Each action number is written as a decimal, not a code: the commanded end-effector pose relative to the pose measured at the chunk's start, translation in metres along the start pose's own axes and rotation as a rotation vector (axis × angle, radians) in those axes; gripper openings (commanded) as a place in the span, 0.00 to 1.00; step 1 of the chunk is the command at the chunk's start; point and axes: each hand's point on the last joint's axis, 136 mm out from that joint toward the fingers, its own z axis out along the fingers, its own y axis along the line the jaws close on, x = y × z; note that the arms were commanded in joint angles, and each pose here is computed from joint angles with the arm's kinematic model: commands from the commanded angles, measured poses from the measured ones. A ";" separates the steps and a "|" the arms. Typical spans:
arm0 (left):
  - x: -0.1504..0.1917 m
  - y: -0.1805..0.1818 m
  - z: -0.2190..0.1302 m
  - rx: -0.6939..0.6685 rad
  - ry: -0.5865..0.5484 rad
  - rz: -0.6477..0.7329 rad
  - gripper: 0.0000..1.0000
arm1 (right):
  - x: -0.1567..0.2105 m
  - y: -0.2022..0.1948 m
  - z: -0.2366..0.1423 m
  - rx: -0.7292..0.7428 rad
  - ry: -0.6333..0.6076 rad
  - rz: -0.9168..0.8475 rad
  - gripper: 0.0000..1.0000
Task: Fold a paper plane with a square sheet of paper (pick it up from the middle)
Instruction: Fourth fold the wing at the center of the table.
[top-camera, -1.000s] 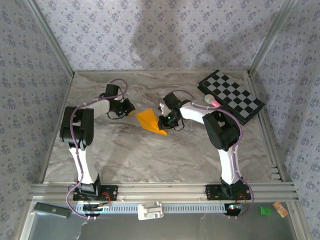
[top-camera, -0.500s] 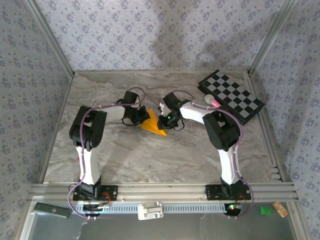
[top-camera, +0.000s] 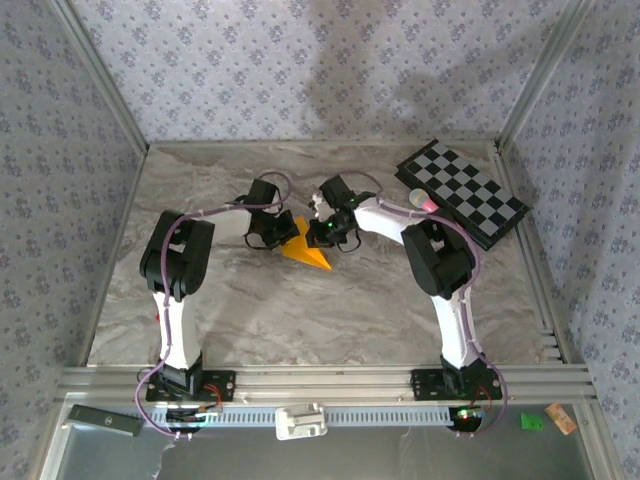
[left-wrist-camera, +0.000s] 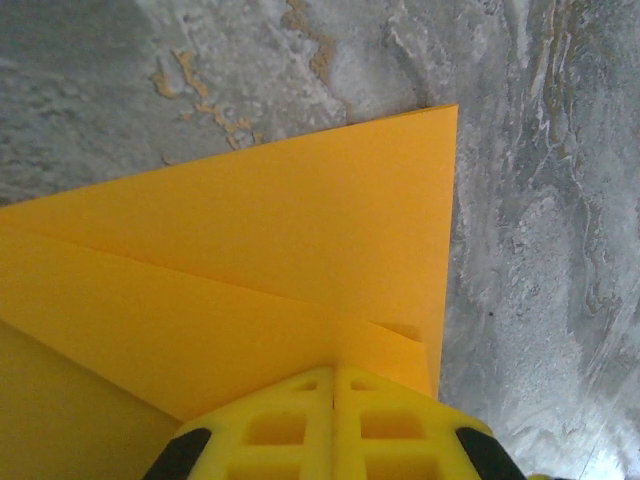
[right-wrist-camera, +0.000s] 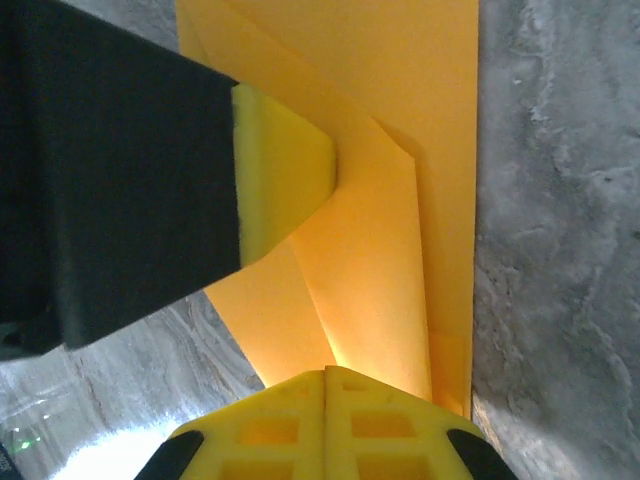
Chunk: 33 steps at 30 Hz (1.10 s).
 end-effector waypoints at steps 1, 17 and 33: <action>0.016 0.033 0.014 -0.119 0.057 -0.031 0.04 | 0.010 -0.008 0.013 0.020 0.048 0.036 0.06; 0.016 0.041 0.019 -0.161 0.080 -0.026 0.02 | 0.073 -0.027 -0.022 0.023 0.112 0.037 0.06; -0.019 -0.035 -0.067 0.058 -0.118 -0.026 0.44 | -0.012 -0.014 -0.039 -0.054 -0.140 0.042 0.30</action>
